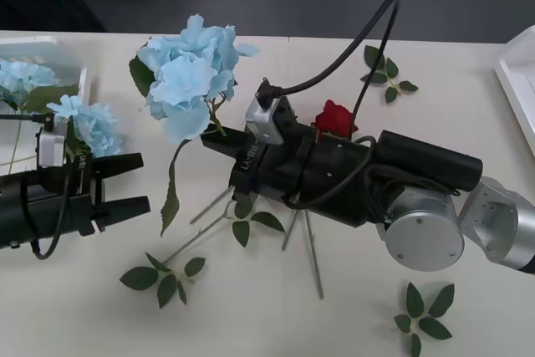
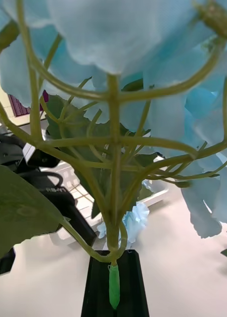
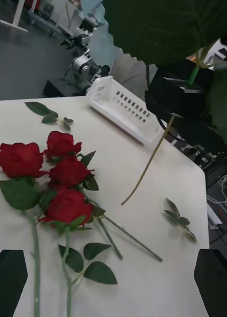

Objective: Put the red flowers into the right box and the blue flowers into the left box

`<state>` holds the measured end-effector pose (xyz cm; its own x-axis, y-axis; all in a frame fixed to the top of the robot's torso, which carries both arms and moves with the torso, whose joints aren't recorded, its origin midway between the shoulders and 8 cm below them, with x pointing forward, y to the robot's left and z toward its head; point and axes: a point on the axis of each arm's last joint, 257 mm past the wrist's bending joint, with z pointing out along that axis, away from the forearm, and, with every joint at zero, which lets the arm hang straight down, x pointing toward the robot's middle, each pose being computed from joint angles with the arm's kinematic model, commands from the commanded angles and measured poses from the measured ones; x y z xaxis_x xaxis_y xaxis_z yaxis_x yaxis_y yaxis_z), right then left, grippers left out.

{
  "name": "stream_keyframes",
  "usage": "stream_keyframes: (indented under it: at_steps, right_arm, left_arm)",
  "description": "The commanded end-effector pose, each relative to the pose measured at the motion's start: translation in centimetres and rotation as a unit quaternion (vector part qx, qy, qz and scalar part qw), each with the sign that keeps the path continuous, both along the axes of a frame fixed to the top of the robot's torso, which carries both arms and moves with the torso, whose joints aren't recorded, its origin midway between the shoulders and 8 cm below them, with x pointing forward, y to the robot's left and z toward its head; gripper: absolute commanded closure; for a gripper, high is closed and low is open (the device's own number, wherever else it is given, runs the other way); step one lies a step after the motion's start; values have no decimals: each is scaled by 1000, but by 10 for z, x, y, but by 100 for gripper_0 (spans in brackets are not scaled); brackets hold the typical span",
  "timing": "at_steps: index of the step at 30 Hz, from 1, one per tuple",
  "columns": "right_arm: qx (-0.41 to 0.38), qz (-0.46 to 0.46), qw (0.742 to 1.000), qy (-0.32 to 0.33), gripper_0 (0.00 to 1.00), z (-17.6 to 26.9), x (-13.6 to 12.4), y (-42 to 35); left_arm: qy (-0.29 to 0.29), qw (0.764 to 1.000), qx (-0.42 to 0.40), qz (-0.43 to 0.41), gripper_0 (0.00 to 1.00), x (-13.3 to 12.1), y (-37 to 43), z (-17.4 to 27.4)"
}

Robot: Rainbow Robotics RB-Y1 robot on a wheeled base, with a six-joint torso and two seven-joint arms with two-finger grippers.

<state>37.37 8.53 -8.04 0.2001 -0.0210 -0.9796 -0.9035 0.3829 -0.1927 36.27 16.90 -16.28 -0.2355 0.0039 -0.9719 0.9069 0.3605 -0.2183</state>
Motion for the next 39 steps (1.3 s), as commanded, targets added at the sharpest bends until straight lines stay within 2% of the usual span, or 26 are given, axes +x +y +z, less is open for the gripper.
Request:
stream_keyframes:
  at_steps: [1, 17, 38, 39]
  right_arm:
    - [-1, 7, 1000, -19, 100, 13, -2, 2]
    - [-1, 7, 1000, -16, 100, 12, -1, 1]
    - [-4, 7, 1000, -12, 100, 8, -2, 1]
    - [-3, 7, 1000, -12, 100, 9, -2, 1]
  left_arm:
    - [-29, 999, 6, -20, 0, 5, -27, 3]
    - [9, 997, -49, -57, 0, 27, -88, -5]
    - [3, 993, -70, -99, 0, 23, -153, 9]
    - [3, 992, -70, -100, 2, 23, -155, 9]
